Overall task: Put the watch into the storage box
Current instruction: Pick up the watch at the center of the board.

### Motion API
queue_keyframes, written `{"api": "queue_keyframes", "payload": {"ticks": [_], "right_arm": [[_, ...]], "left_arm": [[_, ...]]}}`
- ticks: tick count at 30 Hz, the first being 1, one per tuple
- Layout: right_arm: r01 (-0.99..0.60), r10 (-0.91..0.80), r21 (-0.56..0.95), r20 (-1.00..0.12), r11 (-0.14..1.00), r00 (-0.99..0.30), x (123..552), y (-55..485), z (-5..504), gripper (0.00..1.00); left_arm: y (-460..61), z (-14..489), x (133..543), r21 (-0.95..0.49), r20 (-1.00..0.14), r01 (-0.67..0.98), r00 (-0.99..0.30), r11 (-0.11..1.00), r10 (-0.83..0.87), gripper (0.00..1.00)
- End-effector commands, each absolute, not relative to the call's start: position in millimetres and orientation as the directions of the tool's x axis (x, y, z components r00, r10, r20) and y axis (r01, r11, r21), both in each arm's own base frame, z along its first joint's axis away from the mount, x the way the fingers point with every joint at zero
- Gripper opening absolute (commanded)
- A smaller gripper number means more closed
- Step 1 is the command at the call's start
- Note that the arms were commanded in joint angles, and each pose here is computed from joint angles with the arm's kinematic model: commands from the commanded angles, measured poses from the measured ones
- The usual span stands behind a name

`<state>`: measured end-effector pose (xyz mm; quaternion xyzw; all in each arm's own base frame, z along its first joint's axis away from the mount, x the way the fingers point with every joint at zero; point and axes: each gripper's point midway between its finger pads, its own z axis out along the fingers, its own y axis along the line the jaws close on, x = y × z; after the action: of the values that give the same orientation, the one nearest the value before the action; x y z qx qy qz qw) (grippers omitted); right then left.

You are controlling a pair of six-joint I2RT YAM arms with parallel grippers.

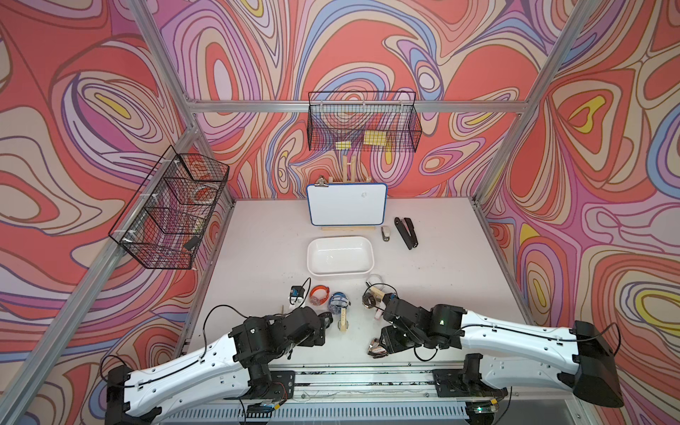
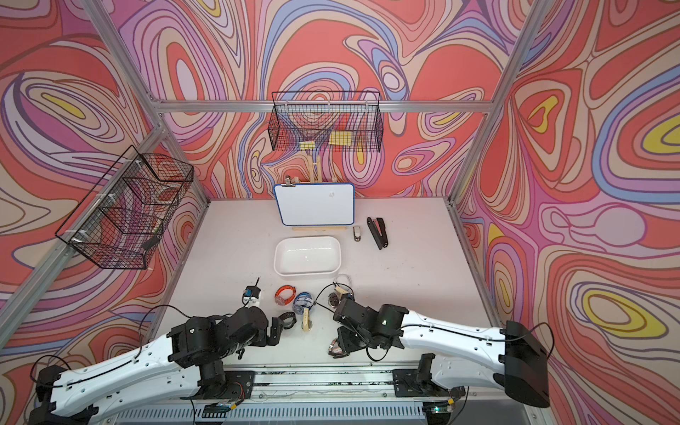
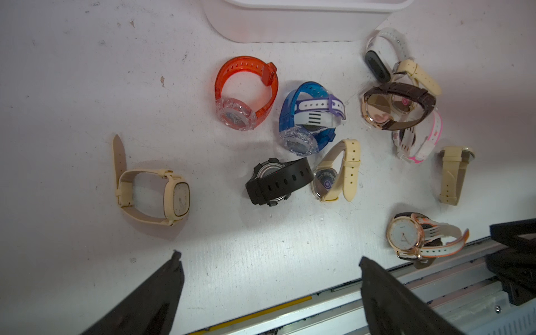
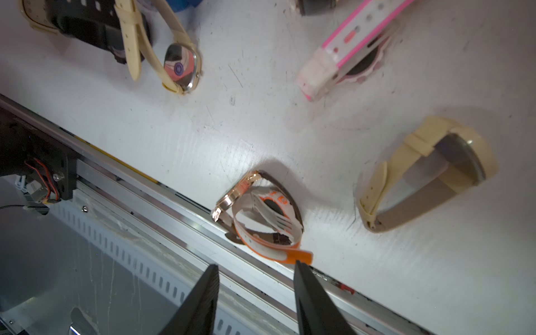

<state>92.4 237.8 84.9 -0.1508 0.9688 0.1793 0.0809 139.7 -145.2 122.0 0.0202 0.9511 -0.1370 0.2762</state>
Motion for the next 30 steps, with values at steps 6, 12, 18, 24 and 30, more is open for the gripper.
{"api": "queue_keyframes", "payload": {"ticks": [6,12,18,24,30], "right_arm": [[-0.274,-0.236,0.211,-0.189,0.938,-0.953,91.4,222.8,73.6,0.49],[-0.283,-0.243,0.212,-0.193,0.936,-0.95,94.4,230.4,64.1,0.52],[-0.291,-0.241,0.237,-0.218,0.927,-0.946,98.8,239.9,60.7,0.53],[-0.299,-0.253,0.23,-0.208,0.926,-0.945,99.4,244.6,50.7,0.51],[-0.3,-0.258,0.224,-0.198,0.927,-0.946,99.4,246.1,43.8,0.44]], "left_arm": [[-145.8,111.7,136.2,-0.254,-0.514,0.11,-0.857,0.961,-0.038,1.0],[-144.8,110.4,136.3,-0.258,-0.516,0.106,-0.855,0.96,-0.044,1.0],[-144.6,108.0,135.6,-0.256,-0.513,0.106,-0.858,0.961,-0.042,1.0],[-145.2,106.8,135.7,-0.255,-0.511,0.106,-0.859,0.961,-0.041,1.0],[-144.4,106.3,136.1,-0.25,-0.513,0.105,-0.857,0.962,-0.04,1.0]]}}
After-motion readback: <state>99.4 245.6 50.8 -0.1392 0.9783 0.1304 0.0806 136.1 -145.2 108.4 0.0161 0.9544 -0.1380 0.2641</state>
